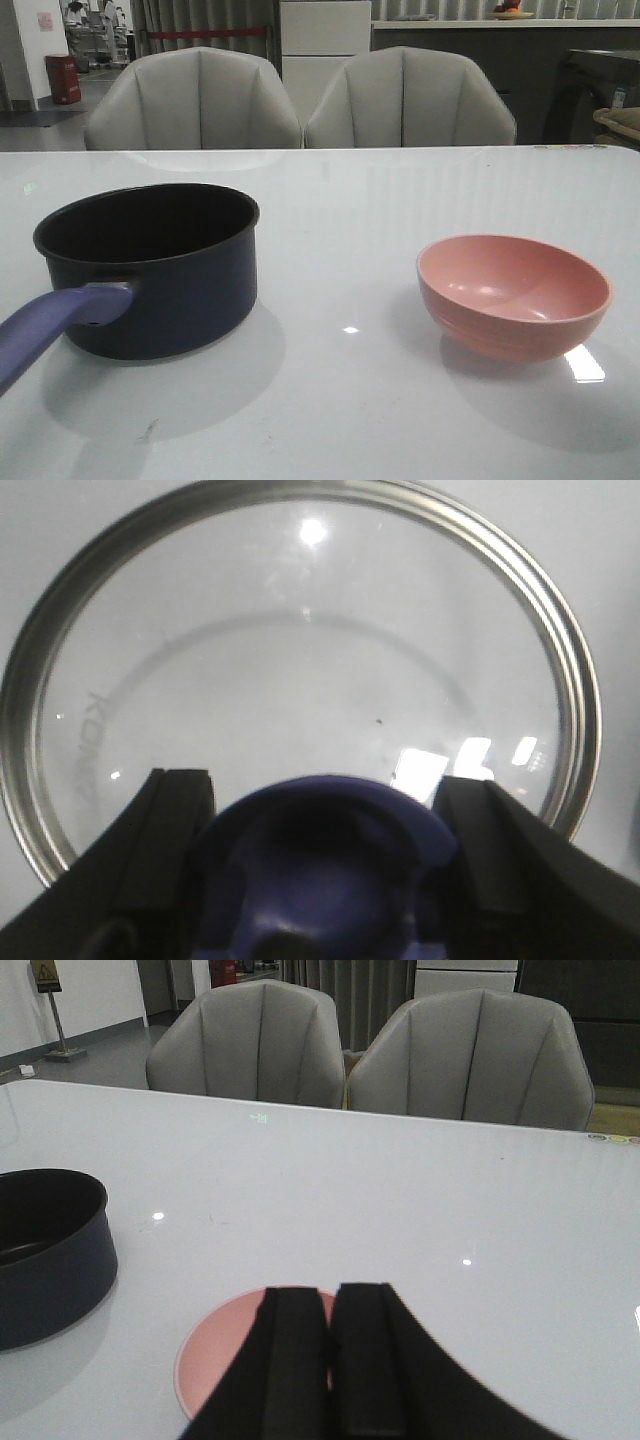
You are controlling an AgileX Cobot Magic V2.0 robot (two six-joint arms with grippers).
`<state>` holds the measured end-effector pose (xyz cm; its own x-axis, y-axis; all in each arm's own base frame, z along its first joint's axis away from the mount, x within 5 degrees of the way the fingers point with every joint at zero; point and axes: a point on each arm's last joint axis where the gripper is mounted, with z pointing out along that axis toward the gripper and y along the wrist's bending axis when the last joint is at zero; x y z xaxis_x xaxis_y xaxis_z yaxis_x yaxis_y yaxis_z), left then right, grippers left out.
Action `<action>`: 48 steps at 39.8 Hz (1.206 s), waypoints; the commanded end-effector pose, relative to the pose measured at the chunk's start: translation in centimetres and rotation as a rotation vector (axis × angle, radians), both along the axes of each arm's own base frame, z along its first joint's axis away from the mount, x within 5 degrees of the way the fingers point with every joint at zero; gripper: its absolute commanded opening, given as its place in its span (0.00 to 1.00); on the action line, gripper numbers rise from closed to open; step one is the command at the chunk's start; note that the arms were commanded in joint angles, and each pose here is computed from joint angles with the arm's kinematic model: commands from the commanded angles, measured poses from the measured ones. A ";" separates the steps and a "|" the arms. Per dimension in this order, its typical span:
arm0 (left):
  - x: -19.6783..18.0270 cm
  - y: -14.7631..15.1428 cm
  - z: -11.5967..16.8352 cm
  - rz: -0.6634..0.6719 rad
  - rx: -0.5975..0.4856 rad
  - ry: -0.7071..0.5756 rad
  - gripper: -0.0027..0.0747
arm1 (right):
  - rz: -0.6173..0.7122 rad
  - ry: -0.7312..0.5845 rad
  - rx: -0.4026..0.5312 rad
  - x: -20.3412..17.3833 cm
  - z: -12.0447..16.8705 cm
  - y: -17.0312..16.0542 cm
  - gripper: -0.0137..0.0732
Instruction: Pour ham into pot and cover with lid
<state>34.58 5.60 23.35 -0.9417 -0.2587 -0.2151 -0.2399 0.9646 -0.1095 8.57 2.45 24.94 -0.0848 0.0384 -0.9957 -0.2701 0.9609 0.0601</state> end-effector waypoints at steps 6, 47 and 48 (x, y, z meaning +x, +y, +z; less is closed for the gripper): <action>-0.3 -3.2 8.0 -0.114 0.031 -0.243 0.18 | -0.015 -0.097 0.018 0.1 1.6 -0.1 0.33; 0.9 -19.9 9.3 -0.609 -0.067 -0.114 0.18 | -0.015 -0.097 0.018 0.1 1.6 -0.1 0.33; 0.9 -19.9 9.2 -0.610 -0.067 -0.107 0.18 | -0.015 -0.097 0.018 0.1 1.6 -0.1 0.33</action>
<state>36.43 -14.15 29.57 -0.9189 0.3037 -0.2517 0.3466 0.9263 -0.1478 8.57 2.45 24.94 -0.0848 0.0384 -0.9957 -0.2701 0.9609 0.0601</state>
